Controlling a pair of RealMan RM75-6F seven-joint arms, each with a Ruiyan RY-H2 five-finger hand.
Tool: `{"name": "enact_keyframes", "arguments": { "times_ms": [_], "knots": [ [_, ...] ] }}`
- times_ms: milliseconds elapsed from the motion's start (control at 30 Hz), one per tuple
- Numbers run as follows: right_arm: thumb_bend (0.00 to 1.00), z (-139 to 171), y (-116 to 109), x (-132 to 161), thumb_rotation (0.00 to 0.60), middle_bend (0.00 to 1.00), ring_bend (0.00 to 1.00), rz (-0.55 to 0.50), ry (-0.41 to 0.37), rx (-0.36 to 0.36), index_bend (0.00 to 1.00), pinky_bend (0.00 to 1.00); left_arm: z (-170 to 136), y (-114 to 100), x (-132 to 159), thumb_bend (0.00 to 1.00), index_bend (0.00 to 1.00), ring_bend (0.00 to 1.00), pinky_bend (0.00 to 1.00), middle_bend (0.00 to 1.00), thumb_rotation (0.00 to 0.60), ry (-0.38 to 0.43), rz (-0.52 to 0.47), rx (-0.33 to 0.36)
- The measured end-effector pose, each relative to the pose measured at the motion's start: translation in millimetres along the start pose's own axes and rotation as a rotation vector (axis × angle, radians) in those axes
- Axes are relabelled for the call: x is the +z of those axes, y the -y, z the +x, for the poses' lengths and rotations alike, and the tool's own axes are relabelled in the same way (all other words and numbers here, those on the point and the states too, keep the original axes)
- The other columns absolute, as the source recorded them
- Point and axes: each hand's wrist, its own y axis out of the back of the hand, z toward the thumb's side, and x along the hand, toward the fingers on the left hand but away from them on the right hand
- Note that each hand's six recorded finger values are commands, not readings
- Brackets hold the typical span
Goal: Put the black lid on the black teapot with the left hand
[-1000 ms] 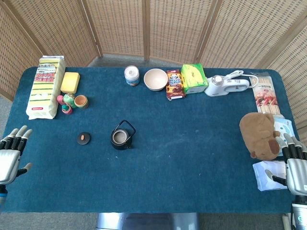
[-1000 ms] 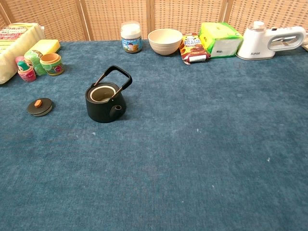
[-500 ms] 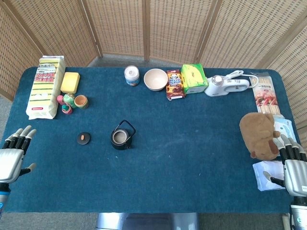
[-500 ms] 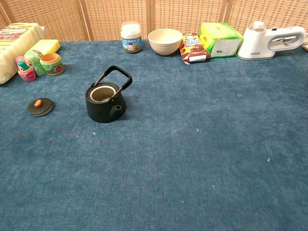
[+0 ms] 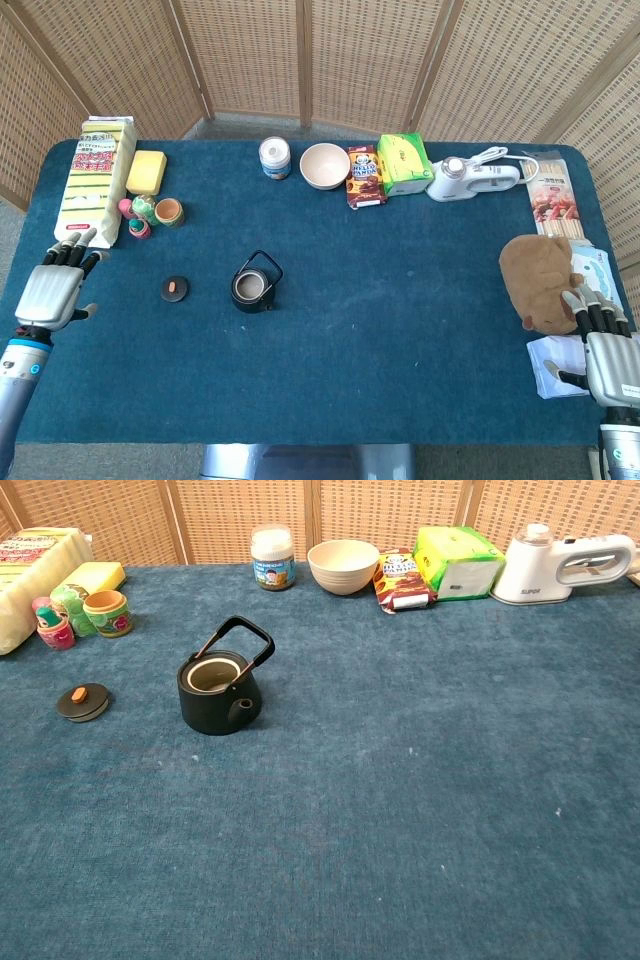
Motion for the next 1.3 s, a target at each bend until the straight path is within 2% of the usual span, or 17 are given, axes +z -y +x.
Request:
{"name": "enact_keyframes", "arguments": {
  "times_ms": [300,600,967,1300],
  "knots": [
    [0.01,-1,0,-2,0.6,0.02,0.01,-0.005,0.005,0.005,0.1,0.0,29,15,27,0.12,0.24,0.0,0.11,0.0,0.6,0.011,0.044,-0.043],
    [0.01,-1,-5,-4,0.6,0.01,0.01,-0.018,0.013,0.0,0.1,0.0,39,29,60,0.12,0.24,0.0,0.11,0.0,0.6,0.089,0.079,-0.088],
    [0.01,-1,-6,-7,0.6,0.01,0.01,-0.029,0.016,0.016,0.1,0.0,46,48,77,0.14,0.24,0.0,0.11,0.0,0.6,0.096,0.106,-0.132],
    [0.01,-1,-6,-8,0.6,0.0,0.01,-0.036,0.022,0.024,0.1,0.0,52,53,85,0.14,0.24,0.0,0.11,0.0,0.6,0.1,0.104,-0.145]
  ]
}}
